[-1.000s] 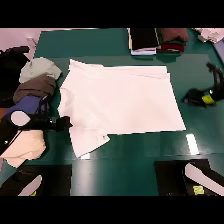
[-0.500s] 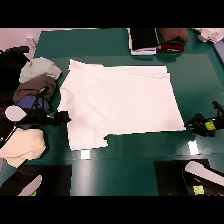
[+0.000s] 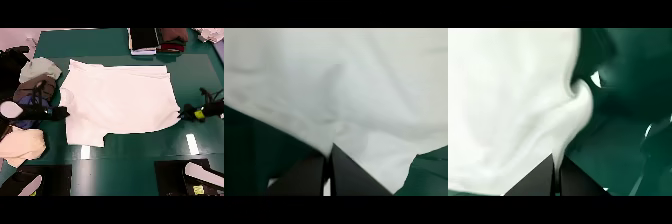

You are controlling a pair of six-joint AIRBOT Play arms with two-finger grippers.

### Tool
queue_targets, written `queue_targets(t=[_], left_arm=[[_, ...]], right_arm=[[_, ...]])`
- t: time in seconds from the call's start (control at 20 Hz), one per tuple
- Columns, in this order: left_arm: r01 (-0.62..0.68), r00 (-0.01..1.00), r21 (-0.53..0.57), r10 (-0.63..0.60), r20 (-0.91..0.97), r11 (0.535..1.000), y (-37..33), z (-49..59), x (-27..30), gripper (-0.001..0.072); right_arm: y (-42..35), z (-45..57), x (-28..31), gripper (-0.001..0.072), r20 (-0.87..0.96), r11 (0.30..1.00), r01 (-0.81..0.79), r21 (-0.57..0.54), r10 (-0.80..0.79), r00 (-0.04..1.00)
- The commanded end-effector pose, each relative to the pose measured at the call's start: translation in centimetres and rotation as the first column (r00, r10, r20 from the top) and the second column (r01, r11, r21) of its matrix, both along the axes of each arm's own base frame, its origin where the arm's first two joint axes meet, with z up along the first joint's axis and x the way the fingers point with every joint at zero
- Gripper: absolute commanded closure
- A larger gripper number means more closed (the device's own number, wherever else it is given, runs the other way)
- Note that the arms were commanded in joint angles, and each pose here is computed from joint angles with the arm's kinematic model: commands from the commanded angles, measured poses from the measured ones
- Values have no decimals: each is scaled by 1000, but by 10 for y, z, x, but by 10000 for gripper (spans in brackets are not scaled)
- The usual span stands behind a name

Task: Fold the shirts.

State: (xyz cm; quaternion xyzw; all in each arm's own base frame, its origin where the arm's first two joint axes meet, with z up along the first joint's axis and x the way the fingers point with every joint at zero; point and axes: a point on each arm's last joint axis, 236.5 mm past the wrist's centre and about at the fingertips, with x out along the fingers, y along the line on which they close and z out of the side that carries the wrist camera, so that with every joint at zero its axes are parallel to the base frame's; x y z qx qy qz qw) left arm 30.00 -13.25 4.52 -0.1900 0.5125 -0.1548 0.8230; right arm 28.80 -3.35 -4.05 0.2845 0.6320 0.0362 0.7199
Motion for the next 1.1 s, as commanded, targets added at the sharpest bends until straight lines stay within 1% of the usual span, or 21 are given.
queue_targets(t=[0.0, 0.1, 0.15, 0.2, 0.3, 0.45, 0.55, 0.6, 0.7, 0.75, 0.8, 0.9, 0.95, 1.0, 1.05], left_arm=[[26, 978, 38, -33, 204, 999, 3, 97, 29, 684], [22, 908, 50, -41, 417, 999, 6, 202, 39, 684], [14, 846, 50, -38, 531, 999, 9, 260, 35, 684], [7, 775, 53, -39, 631, 999, 12, 313, 26, 683], [-11, 599, 42, -27, 800, 999, 20, 413, -13, 684], [-29, 378, 15, -3, 926, 999, 31, 506, -80, 684], [-33, 285, 1, 9, 959, 999, 36, 536, -111, 685], [-35, 264, -4, 13, 964, 999, 37, 542, -118, 684], [-52, 261, -2, 15, 965, 999, 41, 543, -118, 684], [-77, 279, 2, 20, 960, 997, 45, 537, -109, 685], [-108, 325, 1, 34, 945, 994, 51, 525, -94, 685], [-166, 469, 46, 38, 882, 985, 60, 475, -51, 685], [-180, 568, 88, 30, 823, 980, 61, 436, -25, 684], [-177, 668, 123, 27, 744, 976, 60, 392, 2, 684], [-161, 748, 158, 16, 664, 974, 57, 349, 26, 684]], right_arm=[[8, 100, 44, 696, 270, 988, -77, -137, 112, 956], [7, 196, 61, 696, 479, 965, -48, -257, 170, 861], [8, 248, 62, 697, 575, 951, -12, -310, 197, 794], [9, 295, 57, 697, 650, 935, 27, -353, 224, 726], [16, 384, 33, 697, 772, 907, 132, -399, 255, 582], [35, 476, -10, 697, 860, 870, 233, -434, 324, 393], [37, 516, -35, 697, 880, 840, 307, -448, 354, 316], [34, 528, -42, 697, 886, 827, 343, -445, 352, 302], [30, 541, -52, 697, 881, 803, 376, -463, 367, 299], [31, 542, -51, 697, 875, 803, 366, -471, 374, 308], [30, 539, -47, 697, 869, 806, 352, -476, 371, 326], [23, 518, -25, 697, 859, 831, 310, -463, 334, 387], [17, 499, -11, 697, 842, 840, 284, -462, 316, 437], [10, 471, 6, 697, 811, 855, 242, -458, 291, 507], [4, 441, 23, 697, 770, 871, 194, -451, 269, 578]])
